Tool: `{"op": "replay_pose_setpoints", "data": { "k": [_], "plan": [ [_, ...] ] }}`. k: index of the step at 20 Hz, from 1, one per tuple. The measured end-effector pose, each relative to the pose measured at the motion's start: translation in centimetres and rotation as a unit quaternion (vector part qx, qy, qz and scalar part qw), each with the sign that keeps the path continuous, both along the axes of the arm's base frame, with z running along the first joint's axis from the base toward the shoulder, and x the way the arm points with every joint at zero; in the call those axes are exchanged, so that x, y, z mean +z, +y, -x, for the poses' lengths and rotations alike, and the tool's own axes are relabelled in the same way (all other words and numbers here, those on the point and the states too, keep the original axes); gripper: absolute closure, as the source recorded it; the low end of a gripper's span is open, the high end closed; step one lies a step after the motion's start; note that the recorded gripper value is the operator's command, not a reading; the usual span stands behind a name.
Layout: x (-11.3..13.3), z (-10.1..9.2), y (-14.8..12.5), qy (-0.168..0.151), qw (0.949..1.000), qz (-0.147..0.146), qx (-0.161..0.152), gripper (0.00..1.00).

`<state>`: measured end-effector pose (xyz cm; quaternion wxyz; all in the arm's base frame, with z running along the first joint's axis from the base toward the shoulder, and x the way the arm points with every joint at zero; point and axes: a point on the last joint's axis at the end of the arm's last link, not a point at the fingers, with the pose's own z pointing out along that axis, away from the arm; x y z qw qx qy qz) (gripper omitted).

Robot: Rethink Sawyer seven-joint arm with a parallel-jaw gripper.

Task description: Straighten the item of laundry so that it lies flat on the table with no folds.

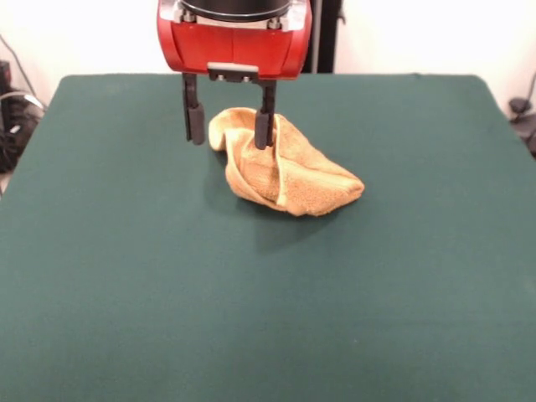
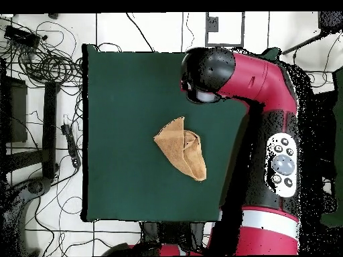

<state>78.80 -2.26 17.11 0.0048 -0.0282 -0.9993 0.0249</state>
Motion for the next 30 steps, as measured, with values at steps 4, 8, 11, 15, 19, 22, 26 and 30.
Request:
{"op": "replay_pose_setpoints", "data": {
  "k": [4, 8, 11, 15, 19, 22, 26, 30],
  "plan": [
    [0.0, 0.0, 0.4, 0.000, 1.0000, 0.000, 0.002, 0.00],
    [0.1, 0.0, 1.0, -0.001, 1.0000, -0.001, 0.006, 0.00],
    [0.1, 0.0, 1.4, -0.001, 1.0000, -0.001, 0.009, 0.00],
    [0.1, 0.0, 2.0, -0.001, 0.9999, -0.001, 0.012, 0.00],
    [0.1, -0.1, 2.5, -0.001, 0.9999, -0.001, 0.015, 0.00],
    [0.2, -0.1, 2.8, -0.001, 0.9999, -0.002, 0.016, 0.00],
    [0.2, -0.1, 3.0, -0.001, 0.9998, -0.002, 0.017, 0.00],
    [0.2, -0.1, 3.2, -0.001, 0.9998, -0.003, 0.018, 0.00]
  ]
}}
